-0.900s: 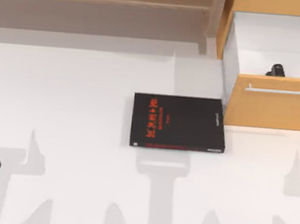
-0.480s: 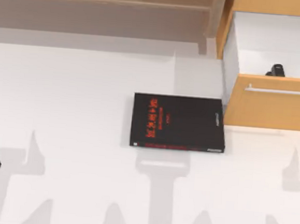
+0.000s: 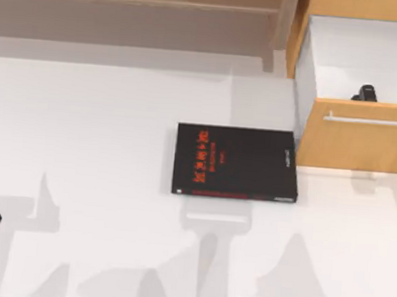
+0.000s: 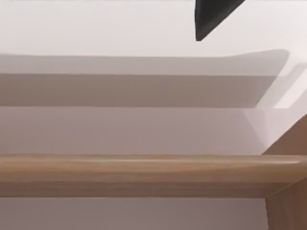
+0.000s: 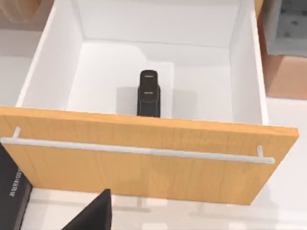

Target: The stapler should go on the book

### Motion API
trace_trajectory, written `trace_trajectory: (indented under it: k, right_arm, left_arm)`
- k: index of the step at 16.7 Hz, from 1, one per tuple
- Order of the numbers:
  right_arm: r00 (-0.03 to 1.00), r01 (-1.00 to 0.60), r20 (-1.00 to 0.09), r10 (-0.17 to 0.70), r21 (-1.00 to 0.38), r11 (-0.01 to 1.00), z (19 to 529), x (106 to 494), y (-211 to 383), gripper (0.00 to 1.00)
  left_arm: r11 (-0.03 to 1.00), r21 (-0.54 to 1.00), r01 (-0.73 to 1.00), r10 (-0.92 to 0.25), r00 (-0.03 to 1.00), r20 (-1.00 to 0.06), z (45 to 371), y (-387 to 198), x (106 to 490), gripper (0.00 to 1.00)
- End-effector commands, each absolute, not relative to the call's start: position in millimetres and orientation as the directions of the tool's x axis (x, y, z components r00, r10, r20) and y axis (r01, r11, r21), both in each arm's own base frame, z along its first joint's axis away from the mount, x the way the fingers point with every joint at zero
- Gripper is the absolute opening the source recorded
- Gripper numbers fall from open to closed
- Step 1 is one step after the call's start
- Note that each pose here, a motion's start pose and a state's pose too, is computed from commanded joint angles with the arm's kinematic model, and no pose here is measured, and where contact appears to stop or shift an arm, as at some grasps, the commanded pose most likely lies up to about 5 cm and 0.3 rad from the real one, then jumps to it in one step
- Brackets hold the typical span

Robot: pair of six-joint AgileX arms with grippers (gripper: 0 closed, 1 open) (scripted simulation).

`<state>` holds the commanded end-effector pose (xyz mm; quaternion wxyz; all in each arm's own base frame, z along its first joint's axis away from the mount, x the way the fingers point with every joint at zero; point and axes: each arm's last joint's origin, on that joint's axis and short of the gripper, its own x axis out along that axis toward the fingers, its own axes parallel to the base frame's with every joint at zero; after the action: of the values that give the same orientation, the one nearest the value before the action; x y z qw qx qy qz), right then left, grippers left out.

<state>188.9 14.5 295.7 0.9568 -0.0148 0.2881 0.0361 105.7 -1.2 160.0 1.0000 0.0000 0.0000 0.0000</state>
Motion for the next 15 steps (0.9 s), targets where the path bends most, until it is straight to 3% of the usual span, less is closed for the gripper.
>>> trace_trajectory:
  k: [3, 7, 11, 15]
  right_arm:
    - [0.687, -0.109, -0.723, 0.074, -0.002, 0.994, 313, 260, 29, 1.0]
    - [0.452, -0.12, -0.89, 0.066, 0.012, 0.993, 290, 361, 49, 1.0]
    - [0.241, -0.102, -0.97, 0.042, 0.018, 0.995, 238, 434, 62, 1.0]
    - [0.12, -0.086, -0.993, 0.022, 0.011, 0.996, 197, 469, 68, 1.0]
  left_arm:
    - [1.0, 0.0, 0.0, 0.0, 1.0, 0.0, 160, -1, 106, 1.0]
    - [1.0, 0.0, 0.0, 0.0, 1.0, 0.0, 160, -1, 106, 1.0]
    - [1.0, 0.0, 0.0, 0.0, 1.0, 0.0, 160, -1, 106, 1.0]
    - [1.0, 0.0, 0.0, 0.0, 1.0, 0.0, 160, -1, 106, 1.0]
